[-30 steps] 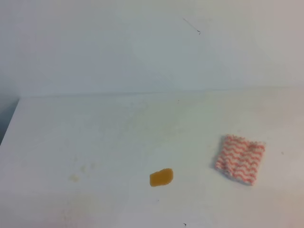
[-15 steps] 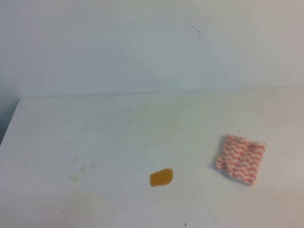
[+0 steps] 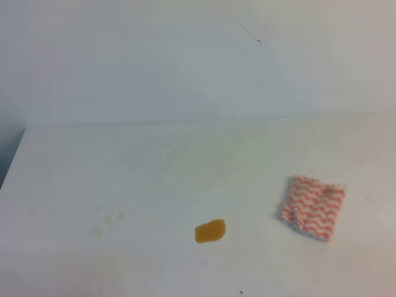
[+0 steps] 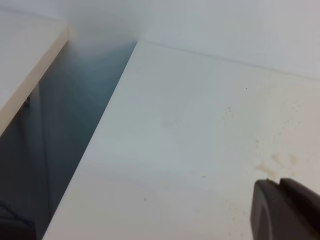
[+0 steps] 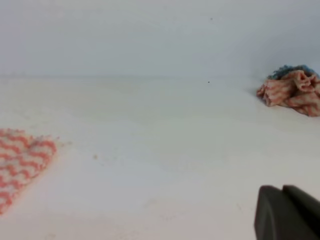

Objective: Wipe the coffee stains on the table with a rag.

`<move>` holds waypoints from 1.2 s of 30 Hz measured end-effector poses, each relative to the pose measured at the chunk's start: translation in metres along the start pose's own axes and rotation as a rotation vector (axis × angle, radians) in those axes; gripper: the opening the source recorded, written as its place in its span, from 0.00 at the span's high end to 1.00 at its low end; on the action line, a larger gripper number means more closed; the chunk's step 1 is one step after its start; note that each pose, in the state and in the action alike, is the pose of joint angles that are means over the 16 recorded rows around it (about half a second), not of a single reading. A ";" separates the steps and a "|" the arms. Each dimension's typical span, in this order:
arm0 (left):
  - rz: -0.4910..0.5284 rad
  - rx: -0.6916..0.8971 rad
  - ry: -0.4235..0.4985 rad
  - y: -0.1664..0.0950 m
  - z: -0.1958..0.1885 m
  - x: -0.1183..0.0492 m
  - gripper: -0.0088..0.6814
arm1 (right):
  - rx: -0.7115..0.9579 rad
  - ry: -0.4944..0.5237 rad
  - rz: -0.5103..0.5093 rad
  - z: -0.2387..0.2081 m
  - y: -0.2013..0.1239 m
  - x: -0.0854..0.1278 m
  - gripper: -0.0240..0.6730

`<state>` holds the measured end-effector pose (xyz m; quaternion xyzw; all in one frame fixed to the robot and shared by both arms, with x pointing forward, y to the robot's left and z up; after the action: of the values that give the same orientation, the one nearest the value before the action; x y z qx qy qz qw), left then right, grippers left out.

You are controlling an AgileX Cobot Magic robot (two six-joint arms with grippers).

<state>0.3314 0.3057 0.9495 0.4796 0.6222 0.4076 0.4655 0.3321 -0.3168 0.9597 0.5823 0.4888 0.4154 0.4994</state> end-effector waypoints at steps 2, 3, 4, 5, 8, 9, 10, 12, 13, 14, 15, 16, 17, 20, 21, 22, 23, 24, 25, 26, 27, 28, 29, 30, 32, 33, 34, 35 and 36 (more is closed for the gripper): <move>0.000 0.000 0.000 0.000 0.000 0.000 0.99 | -0.020 0.003 0.006 0.000 0.003 0.000 0.97; 0.000 0.000 0.000 0.000 0.000 0.000 0.99 | -0.031 0.005 0.011 0.000 0.004 0.001 0.97; 0.000 0.000 0.000 0.000 0.000 0.000 0.99 | -0.045 0.008 0.017 0.000 0.006 0.001 0.97; 0.000 0.000 0.000 0.000 0.000 0.000 0.99 | -0.062 0.011 0.025 0.000 0.008 0.001 0.97; 0.000 0.000 0.000 0.000 0.000 0.000 0.99 | -0.125 0.023 0.049 -0.001 0.016 0.003 0.97; 0.000 0.000 0.000 0.000 0.000 0.000 0.99 | -0.150 0.028 0.057 -0.002 0.020 0.003 0.97; 0.000 0.000 0.000 0.000 0.000 0.000 0.99 | -0.178 0.034 0.066 -0.002 0.023 0.004 0.97; 0.000 0.000 0.000 0.000 0.000 0.000 0.99 | -0.243 0.048 0.081 -0.004 0.032 0.005 0.97; 0.000 0.000 0.000 0.000 0.000 0.000 0.99 | -0.279 0.056 0.089 -0.005 0.036 0.006 0.97; 0.000 0.000 0.000 0.000 0.000 0.000 0.99 | -0.318 0.064 0.096 -0.007 0.041 0.006 0.97; 0.000 0.000 0.000 0.000 0.000 0.000 0.99 | -0.360 0.074 0.103 -0.009 0.047 0.007 0.97; 0.000 0.000 0.000 0.000 0.000 0.000 0.99 | -0.405 0.084 0.111 -0.011 0.052 0.008 0.97; 0.000 0.000 0.000 0.000 0.000 0.000 0.99 | -0.451 0.095 0.119 -0.014 0.058 0.008 0.97; 0.000 0.000 0.000 0.000 0.000 0.000 0.99 | -0.592 0.126 0.151 -0.023 0.074 0.010 0.97; 0.000 0.000 0.000 0.000 0.000 0.000 0.99 | -0.635 0.135 0.164 -0.027 0.079 0.010 0.97; 0.000 0.000 0.000 0.000 0.000 0.000 0.99 | -0.676 0.144 0.179 -0.030 0.084 0.010 0.97; 0.000 0.000 0.000 0.000 0.000 0.000 0.99 | -0.715 0.151 0.193 -0.034 0.089 0.009 0.97; 0.000 0.000 0.000 0.000 0.000 0.000 0.99 | -0.753 0.158 0.207 -0.038 0.094 0.009 0.97; 0.000 0.000 0.000 0.000 0.000 0.000 0.99 | -0.789 0.164 0.221 -0.042 0.099 0.008 0.97; 0.000 0.000 0.000 0.000 0.000 0.000 0.99 | -0.821 0.170 0.236 -0.046 0.105 0.008 0.97; 0.000 0.000 0.000 0.000 0.000 0.000 0.99 | -0.850 0.175 0.252 -0.050 0.111 0.007 0.97; 0.000 0.000 0.000 0.000 0.000 0.000 0.99 | -0.873 0.179 0.268 -0.054 0.117 0.006 0.97; 0.000 0.000 0.000 0.000 0.000 0.000 0.99 | -0.893 0.183 0.287 -0.058 0.123 0.005 0.97; 0.000 0.000 0.000 0.000 0.000 0.000 0.99 | -0.906 0.185 0.308 -0.062 0.129 0.003 0.97; 0.000 0.000 0.000 0.000 0.000 0.000 0.99 | -0.911 0.189 0.352 -0.068 0.142 0.001 0.97; 0.000 0.000 0.000 0.000 0.000 0.000 0.99 | -0.902 0.190 0.373 -0.069 0.149 0.000 0.97; 0.000 0.000 0.000 0.000 0.000 0.000 0.99 | -0.883 0.190 0.393 -0.070 0.155 -0.001 0.97; 0.000 0.000 0.000 0.000 0.000 0.000 0.99 | -0.857 0.191 0.411 -0.071 0.162 -0.001 0.97; 0.000 0.000 0.000 0.000 0.000 0.000 0.99 | -0.824 0.190 0.428 -0.070 0.168 -0.001 0.97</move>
<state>0.3314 0.3057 0.9495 0.4796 0.6222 0.4076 0.4655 0.2896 -0.3093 1.1364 0.3828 0.1959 0.7199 0.5448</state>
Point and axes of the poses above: a point on each arm's last joint axis where the gripper is mounted, z pointing out along that axis toward the gripper, x along the wrist's bending axis when the last joint is at zero, y = z × x, the point moved 4 cm from there along z, pointing out along that axis toward the gripper, and after that the axes turned 6 degrees about z, right-handed, at the moved point
